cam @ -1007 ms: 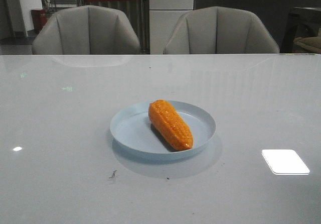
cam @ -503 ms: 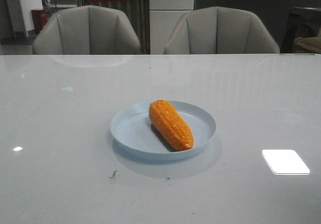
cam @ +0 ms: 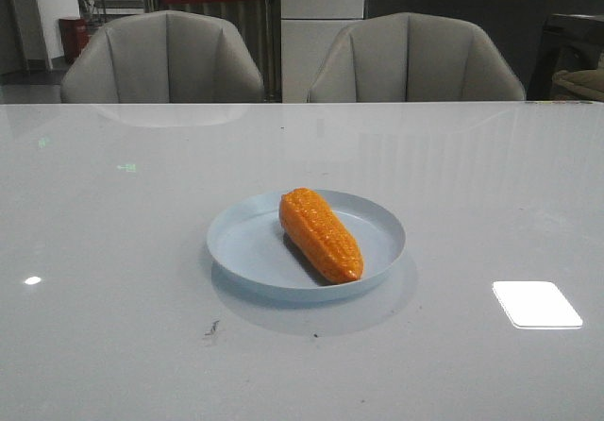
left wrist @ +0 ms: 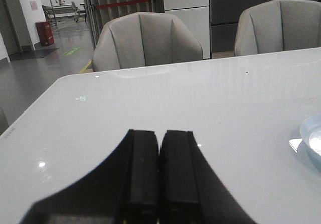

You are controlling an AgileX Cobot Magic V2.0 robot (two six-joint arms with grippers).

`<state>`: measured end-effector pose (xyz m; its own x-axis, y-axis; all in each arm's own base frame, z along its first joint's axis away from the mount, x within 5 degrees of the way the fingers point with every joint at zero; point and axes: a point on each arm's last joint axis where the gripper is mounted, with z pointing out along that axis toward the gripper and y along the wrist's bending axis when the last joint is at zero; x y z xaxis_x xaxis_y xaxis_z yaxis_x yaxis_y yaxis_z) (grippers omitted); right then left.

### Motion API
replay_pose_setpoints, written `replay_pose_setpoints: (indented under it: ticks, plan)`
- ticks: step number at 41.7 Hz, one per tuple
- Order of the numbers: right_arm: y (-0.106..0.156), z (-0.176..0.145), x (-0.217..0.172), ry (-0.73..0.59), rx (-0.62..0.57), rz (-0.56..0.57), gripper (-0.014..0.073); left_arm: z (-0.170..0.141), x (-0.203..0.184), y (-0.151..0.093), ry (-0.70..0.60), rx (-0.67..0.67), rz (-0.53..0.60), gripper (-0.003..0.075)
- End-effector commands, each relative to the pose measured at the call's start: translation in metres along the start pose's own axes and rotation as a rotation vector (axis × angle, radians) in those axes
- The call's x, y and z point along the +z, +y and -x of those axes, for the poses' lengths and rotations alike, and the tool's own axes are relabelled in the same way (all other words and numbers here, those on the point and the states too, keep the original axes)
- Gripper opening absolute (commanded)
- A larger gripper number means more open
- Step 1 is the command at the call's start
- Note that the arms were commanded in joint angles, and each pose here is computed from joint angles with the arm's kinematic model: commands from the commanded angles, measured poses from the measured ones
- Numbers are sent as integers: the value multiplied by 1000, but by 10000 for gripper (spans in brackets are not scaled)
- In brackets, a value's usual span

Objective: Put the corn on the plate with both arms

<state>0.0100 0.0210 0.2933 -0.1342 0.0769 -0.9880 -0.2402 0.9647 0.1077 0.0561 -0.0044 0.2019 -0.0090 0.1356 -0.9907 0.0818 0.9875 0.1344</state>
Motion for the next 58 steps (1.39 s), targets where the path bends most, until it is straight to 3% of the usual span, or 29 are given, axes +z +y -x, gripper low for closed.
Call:
replay_pose_setpoints:
  ticks: [1,14,26,42,58]
  plan:
    - [-3,6,1,-145,15,-14,440,-5,0,-1,-55,-17,0,89]
    - [-22,-13,21,-341,43,-125,20,-5,0,-1,-55,-17,0,89]
    - [-41,-64,43,-364,58,-223,30,-5,0,-1,-55,-17,0,89]
    - [-38,-73,46,-224,-102,-215,30,-5,0,-1,-55,-17,0,89]
    - [-38,-76,47,-200,-81,-216,30,-5,0,-1,-55,-17,0,89]
